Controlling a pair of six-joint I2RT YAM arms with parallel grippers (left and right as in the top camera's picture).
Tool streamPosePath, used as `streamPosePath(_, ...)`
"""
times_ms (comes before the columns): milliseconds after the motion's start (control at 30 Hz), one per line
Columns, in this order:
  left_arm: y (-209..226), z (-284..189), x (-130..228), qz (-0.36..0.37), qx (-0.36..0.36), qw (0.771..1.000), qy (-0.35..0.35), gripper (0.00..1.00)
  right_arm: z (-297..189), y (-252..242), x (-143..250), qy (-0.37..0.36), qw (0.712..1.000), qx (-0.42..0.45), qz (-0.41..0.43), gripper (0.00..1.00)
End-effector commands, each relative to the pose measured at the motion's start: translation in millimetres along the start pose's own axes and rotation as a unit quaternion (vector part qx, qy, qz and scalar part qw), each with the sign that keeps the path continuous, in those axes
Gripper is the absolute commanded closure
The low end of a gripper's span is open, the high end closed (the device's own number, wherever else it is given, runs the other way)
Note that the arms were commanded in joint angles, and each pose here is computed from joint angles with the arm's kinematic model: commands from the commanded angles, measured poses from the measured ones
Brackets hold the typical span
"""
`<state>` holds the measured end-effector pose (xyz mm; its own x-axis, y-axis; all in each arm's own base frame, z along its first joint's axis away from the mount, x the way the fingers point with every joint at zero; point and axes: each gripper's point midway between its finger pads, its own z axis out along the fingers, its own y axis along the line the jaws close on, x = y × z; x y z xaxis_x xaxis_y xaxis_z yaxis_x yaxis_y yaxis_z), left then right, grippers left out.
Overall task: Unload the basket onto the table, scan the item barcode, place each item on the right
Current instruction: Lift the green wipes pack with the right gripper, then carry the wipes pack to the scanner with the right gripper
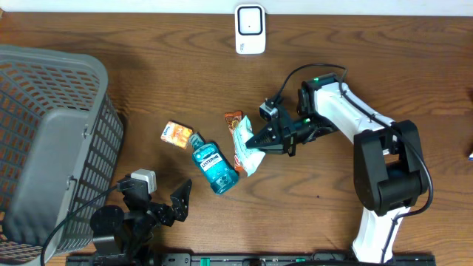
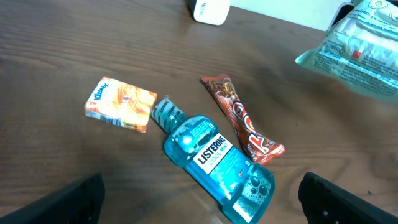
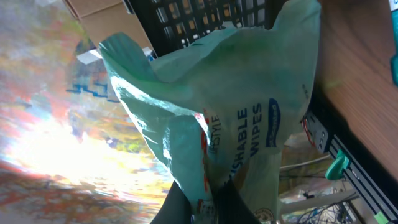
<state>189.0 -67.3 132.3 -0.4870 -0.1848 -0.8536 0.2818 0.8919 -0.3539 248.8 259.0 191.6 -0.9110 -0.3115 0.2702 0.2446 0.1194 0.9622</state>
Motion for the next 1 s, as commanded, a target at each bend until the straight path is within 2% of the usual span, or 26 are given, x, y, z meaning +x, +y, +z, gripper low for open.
streamPosePath(0, -2, -1, -3, 0.008, 0.003, 1.0, -0.004, 0.01, -5, 9, -2, -0.015, 0.997, -0.015, -0.078, 0.99)
streamPosePath(133, -2, -1, -3, 0.008, 0.003, 1.0, -0.004, 0.01, -13, 7, -5, -0.023, 0.983, -0.006, -0.184, 0.98)
streamPosePath(200, -2, -1, -3, 0.008, 0.003, 1.0, -0.004, 0.01, -21, 10, -11, -0.029, 0.966, 0.005, -0.255, 0.98)
streamPosePath(300, -2, -1, -3, 0.008, 0.003, 1.0, -0.004, 0.01, -25, 10, -19, -0.016, 0.948, 0.036, -0.316, 0.98)
streamPosePath(467, -2, -1, -3, 0.008, 0.003, 1.0, -0.004, 0.01, -20, 5, -46, 0.009, 0.924, 0.113, -0.365, 0.99)
streamPosePath(533, -2, -1, -3, 0.008, 0.003, 1.0, -0.004, 0.01, -25, -16, -74, 0.001, 0.916, 0.21, -0.343, 0.98)
streamPosePath(600, -2, -1, -3, 0.008, 0.003, 1.0, -0.004, 0.01, -42, -42, -113, -0.049, 0.888, 0.347, -0.3, 0.98)
streamPosePath(667, -2, -1, -3, 0.008, 0.003, 1.0, -0.004, 0.01, -52, -49, -138, -0.08, 0.846, 0.425, -0.312, 0.99)
streamPosePath(800, -2, -1, -3, 0.008, 0.003, 1.0, -0.004, 0.01, -41, -34, -170, -0.116, 0.786, 0.48, -0.372, 0.99)
streamPosePath(867, -2, -1, -3, 0.008, 0.003, 1.0, -0.004, 0.01, -40, -26, -186, -0.149, 0.763, 0.498, -0.384, 0.99)
streamPosePath(967, -2, -1, -3, 0.008, 0.003, 1.0, -0.004, 0.01, -52, -17, -215, -0.214, 0.714, 0.538, -0.394, 0.99)
